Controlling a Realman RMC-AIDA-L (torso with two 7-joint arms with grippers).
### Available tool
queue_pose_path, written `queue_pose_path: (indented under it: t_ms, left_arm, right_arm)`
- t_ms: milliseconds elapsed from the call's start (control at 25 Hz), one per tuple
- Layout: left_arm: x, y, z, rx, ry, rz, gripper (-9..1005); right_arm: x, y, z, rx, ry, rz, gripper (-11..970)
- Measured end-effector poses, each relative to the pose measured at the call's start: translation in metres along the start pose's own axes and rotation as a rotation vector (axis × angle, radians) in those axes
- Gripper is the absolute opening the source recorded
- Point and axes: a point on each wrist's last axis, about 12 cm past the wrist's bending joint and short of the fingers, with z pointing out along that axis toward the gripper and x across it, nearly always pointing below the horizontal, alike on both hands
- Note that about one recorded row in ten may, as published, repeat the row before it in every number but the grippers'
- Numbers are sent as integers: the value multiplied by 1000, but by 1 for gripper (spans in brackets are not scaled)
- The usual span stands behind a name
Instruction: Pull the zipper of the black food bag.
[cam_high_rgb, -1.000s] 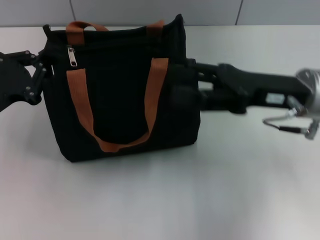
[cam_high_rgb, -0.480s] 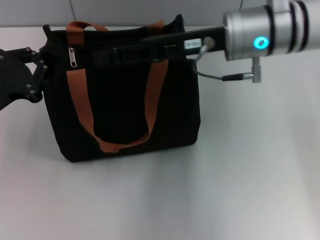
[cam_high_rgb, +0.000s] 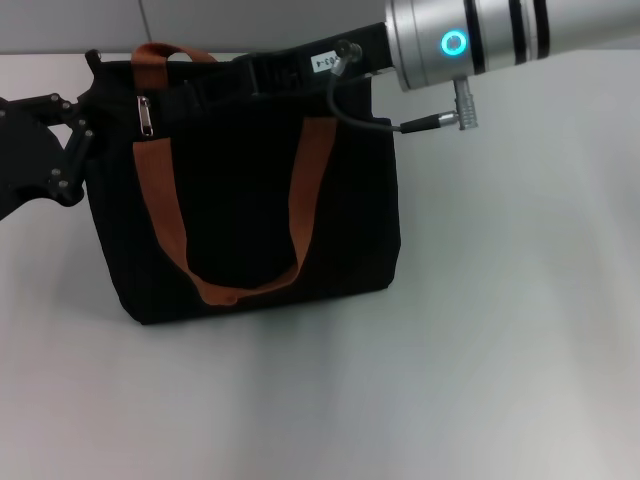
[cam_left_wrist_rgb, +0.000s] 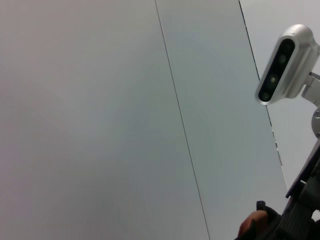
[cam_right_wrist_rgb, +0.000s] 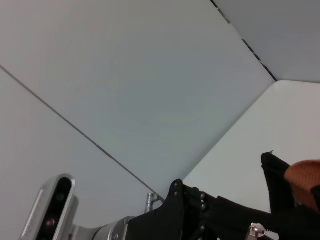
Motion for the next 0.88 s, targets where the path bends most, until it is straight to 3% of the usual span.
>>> queue_pose_path:
  t_ms: [120,880]
  left_arm:
    - [0,0,1,1,-2,-1,26]
    - [-3,0,6,18,-21,4,26]
  right_arm:
    - [-3,1,3,13,5,16,432]
    - [-7,2,20,77,40,23,408]
